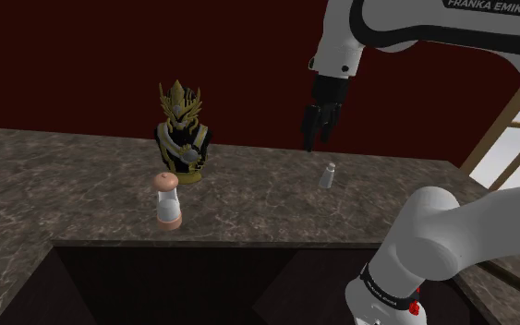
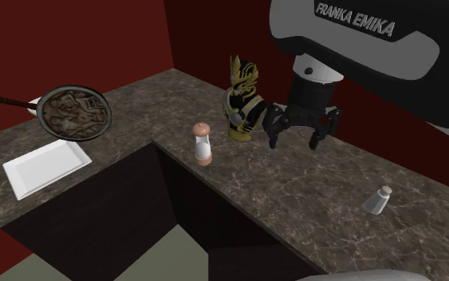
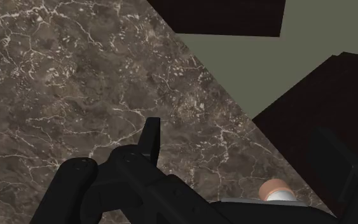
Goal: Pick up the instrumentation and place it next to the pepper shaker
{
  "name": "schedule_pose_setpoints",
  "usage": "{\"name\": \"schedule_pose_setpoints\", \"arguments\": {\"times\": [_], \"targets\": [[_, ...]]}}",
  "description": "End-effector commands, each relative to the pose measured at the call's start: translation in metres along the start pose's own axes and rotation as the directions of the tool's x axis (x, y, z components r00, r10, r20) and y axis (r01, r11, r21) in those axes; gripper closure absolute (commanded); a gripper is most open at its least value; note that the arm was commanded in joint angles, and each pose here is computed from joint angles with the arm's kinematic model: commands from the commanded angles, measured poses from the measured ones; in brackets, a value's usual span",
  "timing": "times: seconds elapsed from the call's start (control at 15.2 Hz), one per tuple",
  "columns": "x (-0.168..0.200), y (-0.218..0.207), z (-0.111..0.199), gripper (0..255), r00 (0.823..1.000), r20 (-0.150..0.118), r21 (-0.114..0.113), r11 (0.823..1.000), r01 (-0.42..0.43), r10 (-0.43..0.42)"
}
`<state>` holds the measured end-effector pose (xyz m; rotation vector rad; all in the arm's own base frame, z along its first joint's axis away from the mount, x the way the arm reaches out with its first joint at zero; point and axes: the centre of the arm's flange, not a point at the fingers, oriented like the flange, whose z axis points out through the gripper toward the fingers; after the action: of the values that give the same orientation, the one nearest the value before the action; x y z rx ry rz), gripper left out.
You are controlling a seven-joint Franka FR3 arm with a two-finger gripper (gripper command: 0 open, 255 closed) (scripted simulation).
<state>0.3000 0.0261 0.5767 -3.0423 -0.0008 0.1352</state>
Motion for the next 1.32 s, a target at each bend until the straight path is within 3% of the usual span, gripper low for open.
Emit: {"name": "schedule_pose_setpoints", "arguments": {"times": [0.0,1.25], "targets": [[0.0,0.0,0.0,0,1.0,0.0,0.0,1.0,0.0,0.0],[0.184,-0.122,0.094,0,0.997,-0.068,0.039,0.998,0.041,-0.038]]}}
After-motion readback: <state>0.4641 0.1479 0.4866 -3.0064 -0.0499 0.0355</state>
